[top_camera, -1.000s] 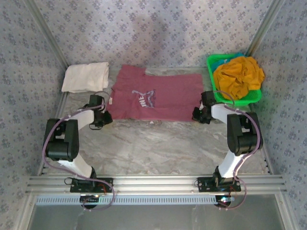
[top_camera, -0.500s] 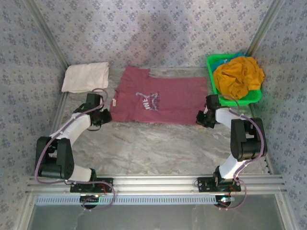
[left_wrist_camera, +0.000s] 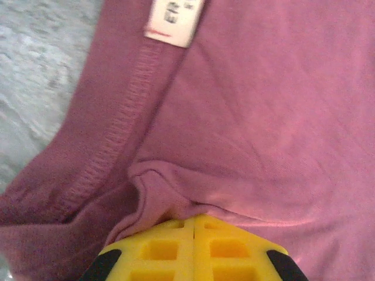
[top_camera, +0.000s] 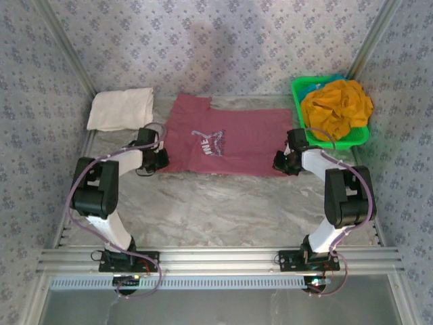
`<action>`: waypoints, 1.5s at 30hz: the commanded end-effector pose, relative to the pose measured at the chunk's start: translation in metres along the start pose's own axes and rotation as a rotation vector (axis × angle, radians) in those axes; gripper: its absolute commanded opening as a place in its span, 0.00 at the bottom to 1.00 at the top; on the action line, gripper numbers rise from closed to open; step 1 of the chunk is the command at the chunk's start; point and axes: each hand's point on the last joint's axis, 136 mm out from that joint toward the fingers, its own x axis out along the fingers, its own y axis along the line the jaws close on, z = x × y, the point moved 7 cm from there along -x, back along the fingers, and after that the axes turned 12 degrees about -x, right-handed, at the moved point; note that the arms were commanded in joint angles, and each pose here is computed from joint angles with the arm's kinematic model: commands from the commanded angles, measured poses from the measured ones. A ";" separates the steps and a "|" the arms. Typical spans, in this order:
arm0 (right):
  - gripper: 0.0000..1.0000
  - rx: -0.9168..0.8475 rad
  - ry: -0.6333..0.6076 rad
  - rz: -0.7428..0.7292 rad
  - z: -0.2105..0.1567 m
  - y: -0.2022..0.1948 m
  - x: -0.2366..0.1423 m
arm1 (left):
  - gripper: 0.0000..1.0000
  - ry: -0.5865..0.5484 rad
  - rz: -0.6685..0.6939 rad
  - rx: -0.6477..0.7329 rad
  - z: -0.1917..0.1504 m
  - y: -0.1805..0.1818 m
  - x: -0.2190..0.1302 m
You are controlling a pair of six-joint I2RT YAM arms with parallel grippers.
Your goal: Fold and stack the t-shirts
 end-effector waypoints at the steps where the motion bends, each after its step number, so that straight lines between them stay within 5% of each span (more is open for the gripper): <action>1: 0.16 0.028 0.008 -0.005 0.004 -0.003 0.001 | 0.05 -0.052 0.006 -0.046 0.019 0.011 0.000; 18: 0.16 0.059 0.128 -0.083 -0.036 -0.027 0.013 | 0.04 0.098 0.014 -0.114 -0.029 0.052 -0.027; 30: 0.16 0.088 0.187 -0.098 -0.091 -0.037 -0.011 | 0.06 0.068 0.068 -0.153 -0.079 0.081 -0.083; 38: 0.18 -0.010 0.042 -0.052 -0.051 -0.003 -0.033 | 0.13 -0.034 -0.045 -0.057 -0.045 0.031 -0.101; 45: 0.18 -0.072 0.041 -0.027 -0.018 0.025 -0.007 | 0.12 -0.008 -0.103 0.002 -0.018 -0.013 -0.057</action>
